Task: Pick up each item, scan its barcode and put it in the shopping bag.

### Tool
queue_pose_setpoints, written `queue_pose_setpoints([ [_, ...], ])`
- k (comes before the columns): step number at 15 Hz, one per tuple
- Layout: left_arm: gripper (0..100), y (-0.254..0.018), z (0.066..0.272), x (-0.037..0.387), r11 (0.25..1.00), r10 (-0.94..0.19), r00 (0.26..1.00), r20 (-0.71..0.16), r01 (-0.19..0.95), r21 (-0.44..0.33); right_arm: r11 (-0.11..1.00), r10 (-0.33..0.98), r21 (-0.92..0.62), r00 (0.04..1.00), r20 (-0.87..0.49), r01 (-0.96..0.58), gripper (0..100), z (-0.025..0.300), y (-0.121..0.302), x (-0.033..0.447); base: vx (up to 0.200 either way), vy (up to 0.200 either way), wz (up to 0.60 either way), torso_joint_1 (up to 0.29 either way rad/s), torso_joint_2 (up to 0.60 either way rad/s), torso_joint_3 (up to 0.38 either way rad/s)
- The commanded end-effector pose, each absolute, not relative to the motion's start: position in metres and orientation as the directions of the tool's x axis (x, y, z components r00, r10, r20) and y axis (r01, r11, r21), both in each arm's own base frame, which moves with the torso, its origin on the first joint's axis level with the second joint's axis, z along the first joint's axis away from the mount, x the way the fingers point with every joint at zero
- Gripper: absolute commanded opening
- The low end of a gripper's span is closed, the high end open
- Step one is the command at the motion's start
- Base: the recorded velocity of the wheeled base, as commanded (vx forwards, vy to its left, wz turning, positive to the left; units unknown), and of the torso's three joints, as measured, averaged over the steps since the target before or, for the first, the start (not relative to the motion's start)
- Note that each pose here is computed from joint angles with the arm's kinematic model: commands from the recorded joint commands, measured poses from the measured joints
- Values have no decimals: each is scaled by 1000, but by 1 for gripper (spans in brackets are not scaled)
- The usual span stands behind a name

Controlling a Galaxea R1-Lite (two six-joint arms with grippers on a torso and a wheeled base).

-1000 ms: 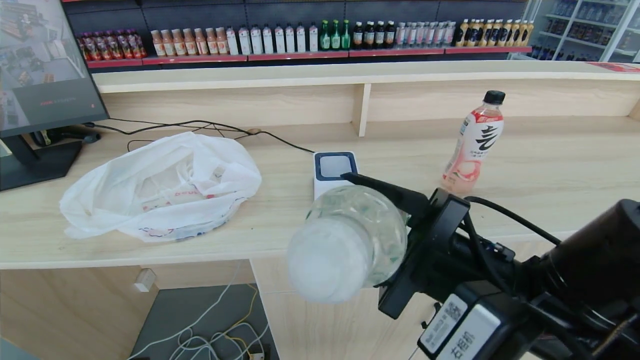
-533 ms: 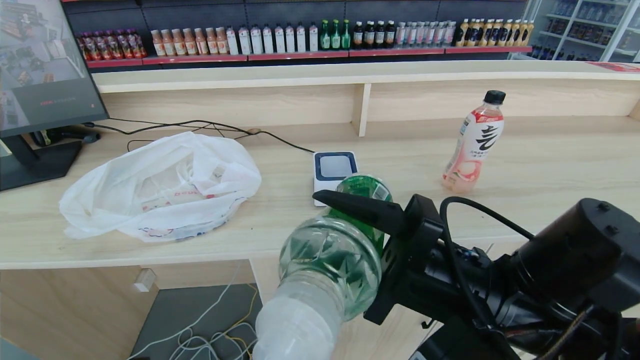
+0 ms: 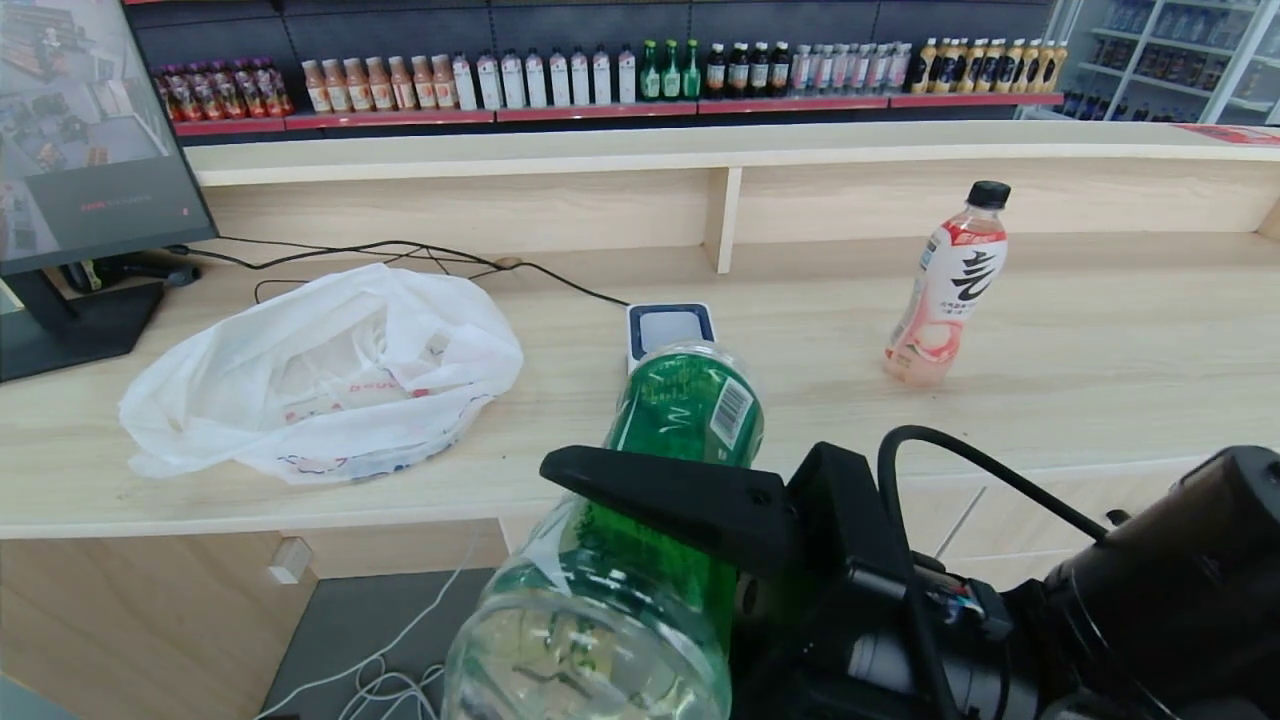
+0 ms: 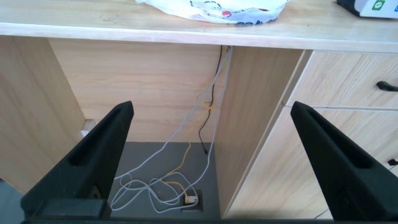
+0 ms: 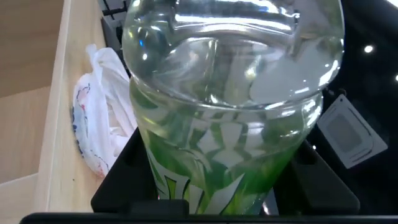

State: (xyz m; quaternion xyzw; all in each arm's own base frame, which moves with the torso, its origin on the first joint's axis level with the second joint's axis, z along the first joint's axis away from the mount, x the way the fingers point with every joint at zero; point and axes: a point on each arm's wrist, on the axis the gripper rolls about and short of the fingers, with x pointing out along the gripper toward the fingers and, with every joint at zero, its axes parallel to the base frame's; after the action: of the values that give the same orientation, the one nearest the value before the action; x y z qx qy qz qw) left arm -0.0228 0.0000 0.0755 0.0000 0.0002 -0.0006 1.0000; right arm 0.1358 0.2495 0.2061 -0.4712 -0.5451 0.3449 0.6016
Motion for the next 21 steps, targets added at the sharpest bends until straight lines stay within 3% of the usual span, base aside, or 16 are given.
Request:
queue_pose_setpoints([
  [1, 100, 0, 75, -23, 1000, -2, 1000, 0, 2, 0, 331, 926, -936, 148, 347, 122, 0, 210, 254, 127, 0, 0, 0, 0, 0, 0],
  [14, 100, 0, 75, -23, 1000, -2, 1000, 0, 2, 0, 369, 884, -867, 161, 438, 334, 0, 223, 271, 105, 0, 0, 0, 0, 0, 0],
  [21, 100, 0, 75, -23, 1000, -2, 1000, 0, 2, 0, 399, 881, -859, 124, 456, 320, 0, 217, 299, 102, 0, 0, 0, 0, 0, 0],
])
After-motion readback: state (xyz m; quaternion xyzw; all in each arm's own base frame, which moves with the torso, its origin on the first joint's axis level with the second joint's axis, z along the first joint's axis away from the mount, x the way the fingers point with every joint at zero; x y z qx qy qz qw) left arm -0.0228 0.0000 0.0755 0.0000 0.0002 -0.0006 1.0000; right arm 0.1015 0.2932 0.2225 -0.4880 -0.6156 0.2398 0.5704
